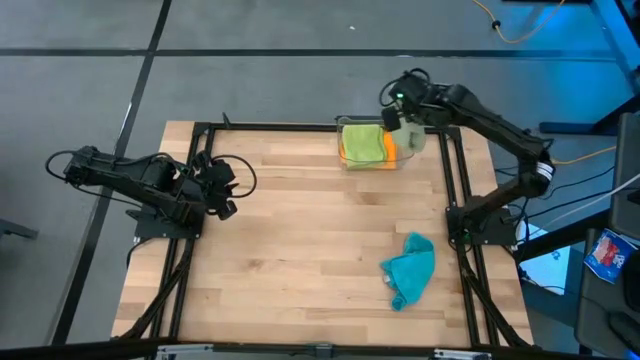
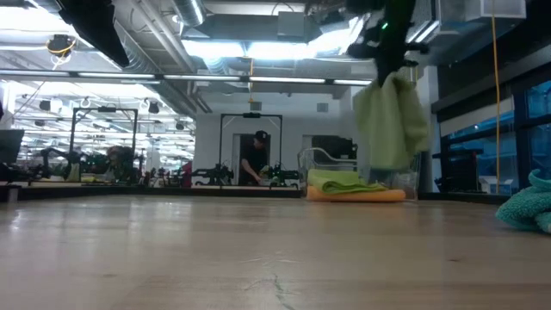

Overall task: Fold microfiber towels
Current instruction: Stack the green microfiber towel on top of the light green microfiber towel in the transparent bin

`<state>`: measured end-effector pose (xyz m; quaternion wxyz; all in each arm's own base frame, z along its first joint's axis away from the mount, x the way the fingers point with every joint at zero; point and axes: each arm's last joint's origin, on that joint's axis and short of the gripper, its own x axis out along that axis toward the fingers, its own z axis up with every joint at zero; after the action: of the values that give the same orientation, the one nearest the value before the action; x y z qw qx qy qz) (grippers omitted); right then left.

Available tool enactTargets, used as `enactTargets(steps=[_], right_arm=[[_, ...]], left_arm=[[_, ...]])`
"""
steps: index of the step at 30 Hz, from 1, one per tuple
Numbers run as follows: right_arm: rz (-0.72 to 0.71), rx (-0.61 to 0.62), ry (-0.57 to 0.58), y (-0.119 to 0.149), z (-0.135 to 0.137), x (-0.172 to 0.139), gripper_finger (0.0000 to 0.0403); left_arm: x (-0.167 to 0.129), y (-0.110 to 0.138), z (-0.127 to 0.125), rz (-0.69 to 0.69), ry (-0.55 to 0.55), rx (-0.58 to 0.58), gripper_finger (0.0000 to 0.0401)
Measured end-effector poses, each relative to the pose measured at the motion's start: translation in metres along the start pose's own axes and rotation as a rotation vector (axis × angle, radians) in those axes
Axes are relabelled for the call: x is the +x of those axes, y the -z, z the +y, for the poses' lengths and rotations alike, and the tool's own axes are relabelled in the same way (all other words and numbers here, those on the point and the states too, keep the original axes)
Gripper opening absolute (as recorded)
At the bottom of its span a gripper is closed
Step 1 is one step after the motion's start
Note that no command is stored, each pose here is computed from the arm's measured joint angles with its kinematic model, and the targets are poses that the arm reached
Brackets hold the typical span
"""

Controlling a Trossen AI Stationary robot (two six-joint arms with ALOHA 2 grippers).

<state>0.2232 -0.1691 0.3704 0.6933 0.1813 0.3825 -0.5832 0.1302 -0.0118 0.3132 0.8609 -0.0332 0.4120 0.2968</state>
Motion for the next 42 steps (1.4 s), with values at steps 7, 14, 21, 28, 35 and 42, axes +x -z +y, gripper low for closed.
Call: enactTargets(steps=[7,14,21,28,35,42], right_arm=[[0.137,-0.062,-0.124,0.005,0.067,0.072,0.0007],[0.149,-0.097,-0.413,0.011,0.129,0.118,0.0072],[0.183,-0.131,-0.407,0.018,0.137,0.133,0.0134],[0.169,-0.133,-0.54,0.008,0.125,0.103,0.0155],[0.044,-0.132,-0.354,0.0,0.102,0.073,0.0155],[0.086,-0.137,-0.372,0.02,0.117,0.112,0.0156]], left_arm=[[0.0,0.0,0.0,0.0,0.0,0.0,0.0087],[0.0,0.0,0.0,0.0,0.0,0.0,0.0087],[0.0,0.0,0.0,0.004,0.006,0.0,0.0087],[0.0,0.0,0.0,0.004,0.006,0.0,0.0087],[0.0,0.0,0.0,0.004,0.006,0.0,0.0087],[0.0,0.0,0.0,-0.013,-0.019,0.0,0.0087]])
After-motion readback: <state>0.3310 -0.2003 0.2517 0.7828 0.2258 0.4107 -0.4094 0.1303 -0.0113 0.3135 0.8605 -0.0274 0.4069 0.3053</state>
